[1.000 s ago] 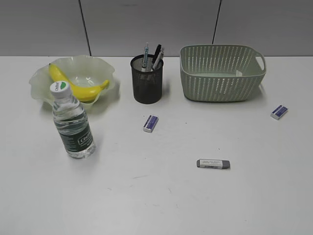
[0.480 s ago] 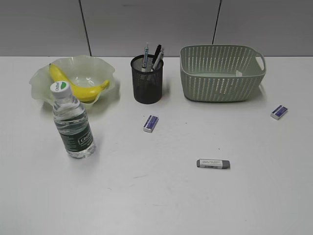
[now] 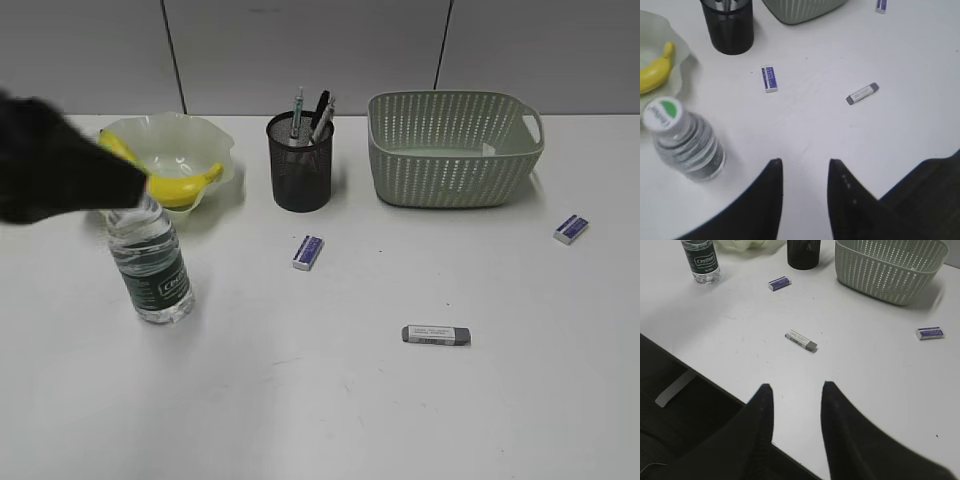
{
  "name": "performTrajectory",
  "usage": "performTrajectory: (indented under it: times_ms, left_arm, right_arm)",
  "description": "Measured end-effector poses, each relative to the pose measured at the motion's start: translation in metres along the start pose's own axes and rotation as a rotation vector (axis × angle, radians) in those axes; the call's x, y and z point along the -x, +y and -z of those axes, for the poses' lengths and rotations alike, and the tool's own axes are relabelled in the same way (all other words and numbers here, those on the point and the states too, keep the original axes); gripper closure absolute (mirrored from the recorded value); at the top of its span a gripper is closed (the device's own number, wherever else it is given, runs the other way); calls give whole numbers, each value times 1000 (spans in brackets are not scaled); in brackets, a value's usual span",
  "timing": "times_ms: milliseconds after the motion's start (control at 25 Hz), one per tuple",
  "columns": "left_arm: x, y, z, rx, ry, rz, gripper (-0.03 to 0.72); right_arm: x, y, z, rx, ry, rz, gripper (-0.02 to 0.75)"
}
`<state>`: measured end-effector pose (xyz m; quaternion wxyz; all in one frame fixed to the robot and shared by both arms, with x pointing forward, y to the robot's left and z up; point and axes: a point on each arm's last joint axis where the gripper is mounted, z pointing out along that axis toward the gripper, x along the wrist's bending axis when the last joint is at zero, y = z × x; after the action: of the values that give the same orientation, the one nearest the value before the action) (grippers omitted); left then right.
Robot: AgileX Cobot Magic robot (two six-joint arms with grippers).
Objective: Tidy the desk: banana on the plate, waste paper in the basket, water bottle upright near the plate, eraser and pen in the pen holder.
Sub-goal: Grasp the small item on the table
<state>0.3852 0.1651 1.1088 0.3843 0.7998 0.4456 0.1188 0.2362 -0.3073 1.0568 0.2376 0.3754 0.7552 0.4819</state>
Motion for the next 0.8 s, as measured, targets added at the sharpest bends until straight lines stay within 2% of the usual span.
performTrajectory:
  times_ms: [200,400,640,800]
  left_arm:
    - [11,59,-73,-99,15,8,447]
    - [18,94,-137,-200,34,7,435]
    - [16,101,-217,-395,101,24,345]
    - [10,96,-257,-445,155,7,324]
  right_arm:
    - [0,0,0,0,1,-1,467]
    - [0,0,0,0,1,-1,469]
    - [0,0,0,0,1,0,469]
    - [0,0,0,0,1,1,469]
